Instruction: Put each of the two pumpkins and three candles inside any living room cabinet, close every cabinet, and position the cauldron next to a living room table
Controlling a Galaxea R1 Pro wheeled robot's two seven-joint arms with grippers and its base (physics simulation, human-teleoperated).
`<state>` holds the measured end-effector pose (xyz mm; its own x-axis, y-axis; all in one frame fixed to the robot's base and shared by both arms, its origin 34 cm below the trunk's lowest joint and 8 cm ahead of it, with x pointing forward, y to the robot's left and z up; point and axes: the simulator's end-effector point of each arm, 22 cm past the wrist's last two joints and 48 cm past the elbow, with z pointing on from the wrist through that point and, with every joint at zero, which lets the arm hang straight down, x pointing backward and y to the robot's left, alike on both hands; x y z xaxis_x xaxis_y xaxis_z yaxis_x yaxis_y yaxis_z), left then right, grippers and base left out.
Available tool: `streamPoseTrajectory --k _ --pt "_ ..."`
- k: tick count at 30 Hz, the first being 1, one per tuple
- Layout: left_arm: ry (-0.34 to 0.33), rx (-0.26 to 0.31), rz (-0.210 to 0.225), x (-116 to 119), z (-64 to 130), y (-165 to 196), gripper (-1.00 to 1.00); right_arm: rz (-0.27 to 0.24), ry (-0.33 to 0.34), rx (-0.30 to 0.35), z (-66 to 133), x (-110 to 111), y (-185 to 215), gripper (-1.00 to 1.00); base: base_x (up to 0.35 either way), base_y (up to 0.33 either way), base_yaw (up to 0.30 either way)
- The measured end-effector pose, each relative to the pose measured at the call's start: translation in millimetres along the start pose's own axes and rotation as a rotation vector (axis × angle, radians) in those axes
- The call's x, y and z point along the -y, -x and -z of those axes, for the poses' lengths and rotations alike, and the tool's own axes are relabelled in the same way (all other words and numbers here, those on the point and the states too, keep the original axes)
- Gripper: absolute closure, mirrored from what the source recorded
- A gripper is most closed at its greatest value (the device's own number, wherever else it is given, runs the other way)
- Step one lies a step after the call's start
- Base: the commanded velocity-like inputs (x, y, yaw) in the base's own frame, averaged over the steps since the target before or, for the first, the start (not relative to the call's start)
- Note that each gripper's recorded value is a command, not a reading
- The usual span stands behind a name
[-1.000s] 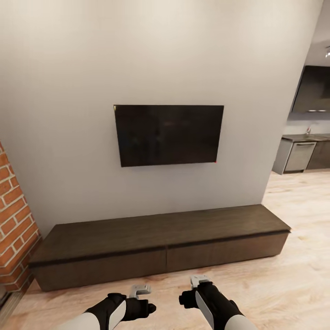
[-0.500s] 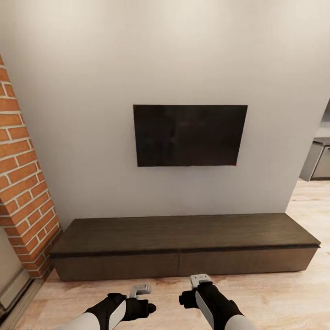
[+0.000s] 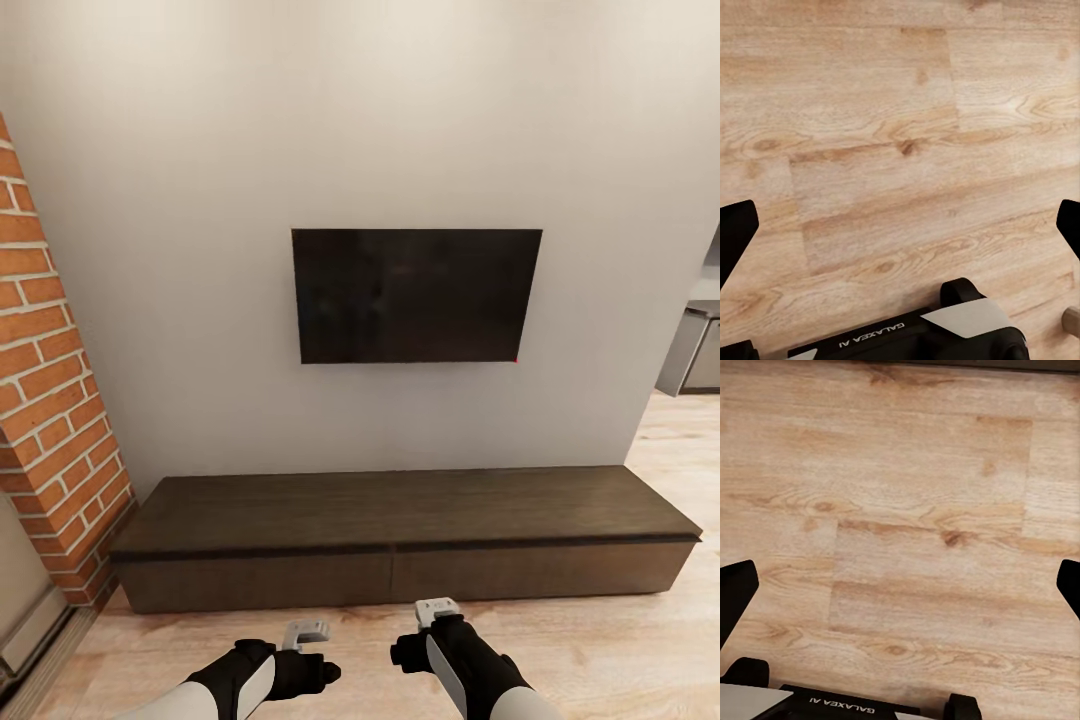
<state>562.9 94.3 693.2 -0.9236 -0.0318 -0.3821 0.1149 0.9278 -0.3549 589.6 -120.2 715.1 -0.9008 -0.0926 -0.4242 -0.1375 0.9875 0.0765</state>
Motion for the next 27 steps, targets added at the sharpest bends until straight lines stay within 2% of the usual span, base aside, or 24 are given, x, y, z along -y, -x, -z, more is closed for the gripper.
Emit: streamPoseTrajectory --k 27 --pt "-0.004 0.001 -0.001 0.4 0.3 0.7 -1.0 -0.008 -0.003 -0.001 -0.3 3.1 -1.1 -1.0 0.0 0.0 0.0"
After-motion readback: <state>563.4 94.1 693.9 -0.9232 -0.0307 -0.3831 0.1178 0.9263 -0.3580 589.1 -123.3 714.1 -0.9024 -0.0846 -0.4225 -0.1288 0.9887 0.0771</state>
